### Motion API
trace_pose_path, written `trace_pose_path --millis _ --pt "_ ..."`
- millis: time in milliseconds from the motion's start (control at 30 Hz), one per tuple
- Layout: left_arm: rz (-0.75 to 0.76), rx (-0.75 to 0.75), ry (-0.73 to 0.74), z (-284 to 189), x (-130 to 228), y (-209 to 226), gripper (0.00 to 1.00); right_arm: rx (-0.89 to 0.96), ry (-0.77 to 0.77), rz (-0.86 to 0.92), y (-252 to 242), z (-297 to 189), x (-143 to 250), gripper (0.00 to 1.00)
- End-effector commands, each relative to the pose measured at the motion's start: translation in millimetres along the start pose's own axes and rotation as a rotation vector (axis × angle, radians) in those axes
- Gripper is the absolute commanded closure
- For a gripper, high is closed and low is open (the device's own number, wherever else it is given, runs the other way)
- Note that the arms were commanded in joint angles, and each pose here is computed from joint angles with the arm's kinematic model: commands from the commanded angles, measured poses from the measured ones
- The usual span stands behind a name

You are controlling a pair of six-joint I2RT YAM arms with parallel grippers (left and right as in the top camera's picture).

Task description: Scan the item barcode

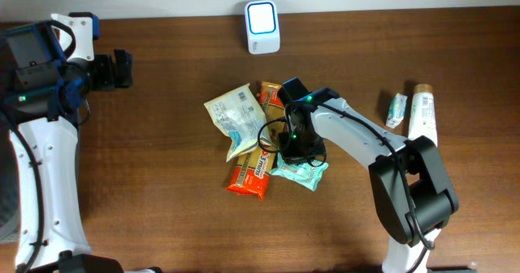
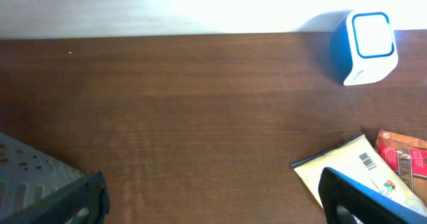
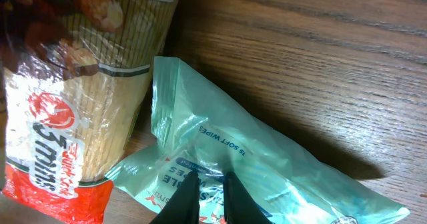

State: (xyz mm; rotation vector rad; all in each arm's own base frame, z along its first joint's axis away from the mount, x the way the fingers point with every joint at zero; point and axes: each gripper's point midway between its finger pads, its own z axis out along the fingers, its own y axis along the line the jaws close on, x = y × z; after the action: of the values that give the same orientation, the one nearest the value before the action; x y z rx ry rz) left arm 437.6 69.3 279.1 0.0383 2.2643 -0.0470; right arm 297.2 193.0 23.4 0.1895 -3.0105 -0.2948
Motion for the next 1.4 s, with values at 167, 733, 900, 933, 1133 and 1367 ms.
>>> trace_pose_path --millis 167,733,900,933,1133,1367 --pt "-0.008 0.006 -0.017 -6 -4 -1 0.01 0.074 0.004 0.092 -79 7 -12 0.85" --pt "-0.008 0.006 -0.017 -6 -4 -1 0.01 0.103 0.006 -0.292 -29 -57 -23 0.51" --pt "-0.008 0.006 -0.017 -6 -4 -1 0.01 0.293 0.074 -0.429 -23 -24 5 0.42" --pt "-0.008 0.006 -0.016 -6 -4 -1 0.01 0.318 0.08 -0.443 -24 -21 8 0.4" --pt "-0.008 0.006 -0.017 -6 -4 -1 0.01 0.37 0.083 -0.513 -29 -5 11 0.27" --pt "-0.008 0.006 -0.016 -6 -4 -1 0.01 0.439 0.022 -0.537 -44 14 1 0.43"
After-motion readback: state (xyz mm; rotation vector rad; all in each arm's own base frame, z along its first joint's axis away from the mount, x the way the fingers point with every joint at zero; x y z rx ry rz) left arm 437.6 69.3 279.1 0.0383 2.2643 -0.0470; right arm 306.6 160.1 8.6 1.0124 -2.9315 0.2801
